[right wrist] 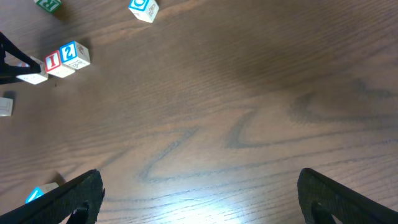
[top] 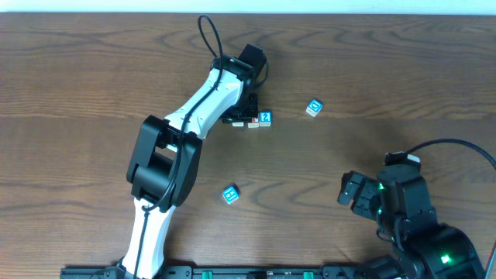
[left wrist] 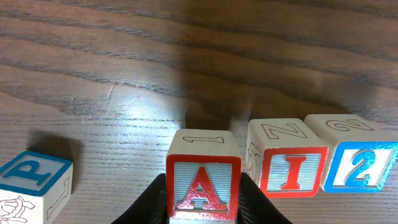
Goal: Spell out Ai2
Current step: 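Lower the 'A' block left of the red 'I' block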
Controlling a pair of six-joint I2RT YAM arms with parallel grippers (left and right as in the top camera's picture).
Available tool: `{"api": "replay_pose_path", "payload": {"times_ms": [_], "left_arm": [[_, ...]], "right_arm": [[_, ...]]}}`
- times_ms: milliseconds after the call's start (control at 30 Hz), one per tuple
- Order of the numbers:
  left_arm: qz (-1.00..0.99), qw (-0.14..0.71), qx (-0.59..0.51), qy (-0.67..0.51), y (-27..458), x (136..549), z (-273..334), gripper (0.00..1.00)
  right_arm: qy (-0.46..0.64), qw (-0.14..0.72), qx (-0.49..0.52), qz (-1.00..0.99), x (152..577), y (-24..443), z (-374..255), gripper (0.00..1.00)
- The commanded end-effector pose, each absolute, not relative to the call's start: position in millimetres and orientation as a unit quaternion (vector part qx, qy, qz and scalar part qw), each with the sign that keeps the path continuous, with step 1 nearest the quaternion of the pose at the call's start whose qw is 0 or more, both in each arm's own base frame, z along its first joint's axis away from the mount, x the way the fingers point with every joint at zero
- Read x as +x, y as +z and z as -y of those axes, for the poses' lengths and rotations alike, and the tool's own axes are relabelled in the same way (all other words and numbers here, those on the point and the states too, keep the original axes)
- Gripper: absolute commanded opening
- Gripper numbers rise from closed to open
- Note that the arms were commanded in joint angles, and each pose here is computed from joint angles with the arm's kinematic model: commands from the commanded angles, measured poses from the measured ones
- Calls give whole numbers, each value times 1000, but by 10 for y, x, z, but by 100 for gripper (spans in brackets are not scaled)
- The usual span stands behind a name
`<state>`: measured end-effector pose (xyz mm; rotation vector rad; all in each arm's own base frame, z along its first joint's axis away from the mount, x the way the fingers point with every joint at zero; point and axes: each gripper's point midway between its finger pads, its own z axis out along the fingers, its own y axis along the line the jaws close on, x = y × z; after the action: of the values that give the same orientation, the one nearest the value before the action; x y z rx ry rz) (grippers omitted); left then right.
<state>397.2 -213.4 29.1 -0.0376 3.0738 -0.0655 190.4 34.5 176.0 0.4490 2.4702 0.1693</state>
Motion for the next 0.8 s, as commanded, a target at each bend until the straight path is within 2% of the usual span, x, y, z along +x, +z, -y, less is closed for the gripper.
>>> {"api": "replay_pose_path", "payload": {"times_ms": [0,200,467,767], "left_arm": [[-1000,23,-19,-6,183,3947,2075,10],[-1000,22,-19,-6,182,3944,2074,24],[-1000,21,-20,-5,182,3939,2072,32],[-1000,21,-19,-6,182,3936,2075,36]], "right_arm": [[67,310,176,-932,1905,1771,-352,99],[67,310,176,-932,1905,1771,-352,99],[67,310,176,-932,1905,1771,-352,99],[68,310,176,-932,1905,1771,-353,99]]}}
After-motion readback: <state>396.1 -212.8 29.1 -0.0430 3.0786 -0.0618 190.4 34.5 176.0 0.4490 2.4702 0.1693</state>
